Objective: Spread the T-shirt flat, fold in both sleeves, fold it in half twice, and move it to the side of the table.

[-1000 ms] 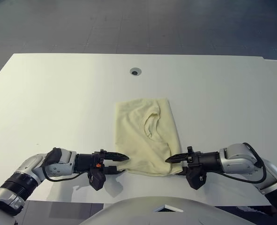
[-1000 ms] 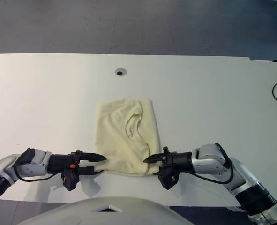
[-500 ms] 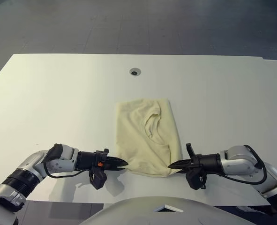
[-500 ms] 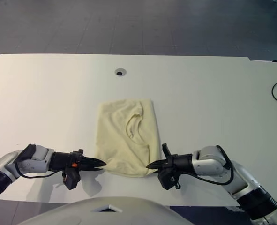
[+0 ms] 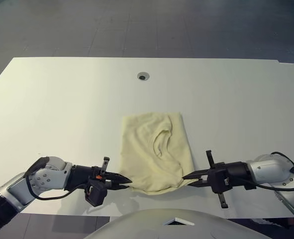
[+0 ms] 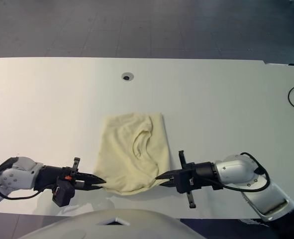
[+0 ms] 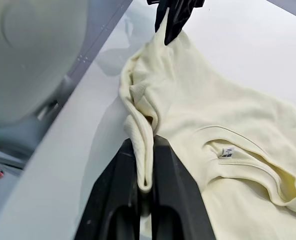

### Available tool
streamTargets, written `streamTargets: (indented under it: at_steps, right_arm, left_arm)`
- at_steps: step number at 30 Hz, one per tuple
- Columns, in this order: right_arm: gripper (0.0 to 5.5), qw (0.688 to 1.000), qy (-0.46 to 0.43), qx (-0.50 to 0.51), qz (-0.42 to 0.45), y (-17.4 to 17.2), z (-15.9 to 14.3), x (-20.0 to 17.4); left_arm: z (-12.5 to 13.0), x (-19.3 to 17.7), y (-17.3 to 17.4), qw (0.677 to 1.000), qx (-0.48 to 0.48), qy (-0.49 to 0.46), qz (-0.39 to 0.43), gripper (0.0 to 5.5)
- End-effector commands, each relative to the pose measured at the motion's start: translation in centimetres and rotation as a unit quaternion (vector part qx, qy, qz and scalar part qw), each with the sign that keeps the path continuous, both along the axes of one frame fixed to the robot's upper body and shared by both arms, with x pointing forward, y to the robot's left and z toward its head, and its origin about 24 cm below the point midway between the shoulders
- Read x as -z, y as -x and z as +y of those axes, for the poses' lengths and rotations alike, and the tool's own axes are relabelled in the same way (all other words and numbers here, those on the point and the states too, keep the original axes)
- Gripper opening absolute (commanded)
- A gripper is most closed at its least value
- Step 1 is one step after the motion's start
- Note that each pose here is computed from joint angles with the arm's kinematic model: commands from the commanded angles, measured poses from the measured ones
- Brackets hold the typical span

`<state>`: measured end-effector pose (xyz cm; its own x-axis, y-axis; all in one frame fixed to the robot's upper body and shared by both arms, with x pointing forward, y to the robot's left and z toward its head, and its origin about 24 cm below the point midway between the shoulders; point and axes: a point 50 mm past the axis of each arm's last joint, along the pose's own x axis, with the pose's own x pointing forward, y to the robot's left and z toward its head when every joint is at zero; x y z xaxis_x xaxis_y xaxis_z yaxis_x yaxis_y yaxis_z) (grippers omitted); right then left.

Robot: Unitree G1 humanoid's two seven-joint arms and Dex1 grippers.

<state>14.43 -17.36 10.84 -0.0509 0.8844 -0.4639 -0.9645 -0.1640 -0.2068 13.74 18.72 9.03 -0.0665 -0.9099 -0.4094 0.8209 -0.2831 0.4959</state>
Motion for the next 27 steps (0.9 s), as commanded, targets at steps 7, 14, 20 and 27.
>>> streamTargets:
  at_steps: [7,14,20,27]
  right_arm:
    - [0.04,0.991,-0.028,-0.01,0.13,1.9,-0.9,-2.0]
    - [0.04,0.986,-0.058,-0.003,0.158,1.6,-1.0,-3.1]
    - [0.04,0.983,-0.082,0.031,0.16,-2.0,-0.8,-3.8]
    - [0.04,0.983,-0.065,0.062,0.162,-7.5,-0.3,-3.0]
  left_arm:
    - [-0.3,-3.5,2.1,0.996,0.004,0.011,0.086,0.13]
    - [0.6,-4.3,2.0,0.994,-0.009,-0.015,0.106,0.13]
    - [1.3,-4.0,-0.1,0.987,-0.036,-0.024,0.158,0.13]
    - [1.2,-4.0,-5.9,0.979,-0.069,-0.015,0.19,0.13]
